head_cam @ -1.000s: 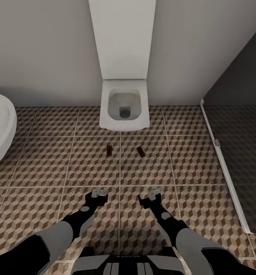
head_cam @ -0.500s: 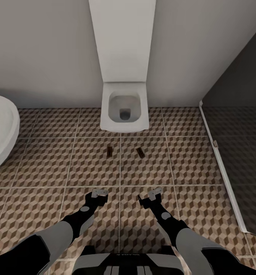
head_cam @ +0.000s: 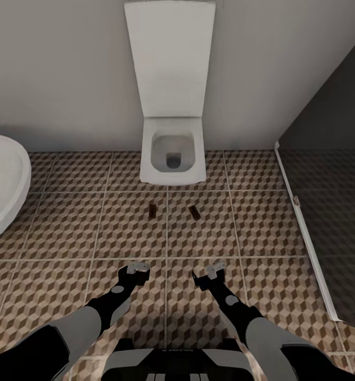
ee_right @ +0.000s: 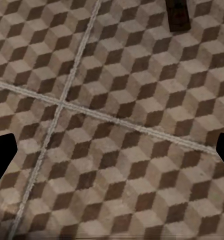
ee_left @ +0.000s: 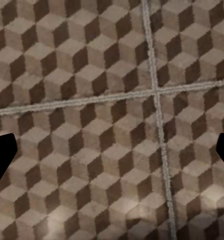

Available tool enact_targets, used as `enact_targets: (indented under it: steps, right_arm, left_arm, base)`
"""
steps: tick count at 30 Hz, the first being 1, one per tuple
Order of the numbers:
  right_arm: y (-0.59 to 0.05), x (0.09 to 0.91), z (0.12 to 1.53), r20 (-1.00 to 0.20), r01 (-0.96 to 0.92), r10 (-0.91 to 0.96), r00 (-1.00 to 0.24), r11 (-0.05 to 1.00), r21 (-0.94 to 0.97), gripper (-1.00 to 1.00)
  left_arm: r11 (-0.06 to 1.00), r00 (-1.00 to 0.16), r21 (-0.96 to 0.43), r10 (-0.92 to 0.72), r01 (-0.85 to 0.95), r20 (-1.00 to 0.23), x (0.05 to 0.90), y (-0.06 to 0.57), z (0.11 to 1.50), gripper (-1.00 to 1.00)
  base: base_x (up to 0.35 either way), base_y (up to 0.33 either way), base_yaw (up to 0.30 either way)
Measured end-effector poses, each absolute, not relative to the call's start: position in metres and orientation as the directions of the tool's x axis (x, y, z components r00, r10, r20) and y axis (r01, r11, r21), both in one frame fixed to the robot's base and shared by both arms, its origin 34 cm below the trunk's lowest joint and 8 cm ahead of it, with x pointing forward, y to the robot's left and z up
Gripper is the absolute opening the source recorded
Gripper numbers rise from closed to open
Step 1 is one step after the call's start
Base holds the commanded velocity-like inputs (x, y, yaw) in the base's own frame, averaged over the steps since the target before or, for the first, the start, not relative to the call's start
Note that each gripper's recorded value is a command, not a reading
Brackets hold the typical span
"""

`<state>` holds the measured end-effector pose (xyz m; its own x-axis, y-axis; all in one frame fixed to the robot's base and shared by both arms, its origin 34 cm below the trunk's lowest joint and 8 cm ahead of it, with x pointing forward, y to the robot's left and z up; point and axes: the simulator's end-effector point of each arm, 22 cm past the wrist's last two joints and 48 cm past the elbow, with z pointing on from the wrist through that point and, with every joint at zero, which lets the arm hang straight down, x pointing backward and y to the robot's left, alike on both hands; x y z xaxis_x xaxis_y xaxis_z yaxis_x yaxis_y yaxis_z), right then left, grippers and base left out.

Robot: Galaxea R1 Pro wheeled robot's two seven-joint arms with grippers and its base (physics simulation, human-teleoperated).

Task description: Take the four mousetraps from the cabinet in the bathroom and place them on the bathroom floor. Make sure all four end up on the same floor surface, and ensure that at least two of them are either under or directly next to the same bathroom sink.

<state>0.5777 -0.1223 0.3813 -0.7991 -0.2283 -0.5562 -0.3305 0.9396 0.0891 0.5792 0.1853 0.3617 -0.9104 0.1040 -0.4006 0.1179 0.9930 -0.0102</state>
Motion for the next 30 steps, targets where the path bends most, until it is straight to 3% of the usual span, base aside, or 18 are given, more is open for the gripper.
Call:
enact_targets:
  steps: [30]
  right_arm:
    - [-0.144,0.535,0.418,-0.516,-0.347,-0.249,-0.820,0.932,0.100,1.00]
  left_arm:
    - [0.993,-0.918,0.001,0.110,0.118,-0.380,0.567,0.193,0.404,1.00]
  base:
    - [0.000,0.000,0.000]
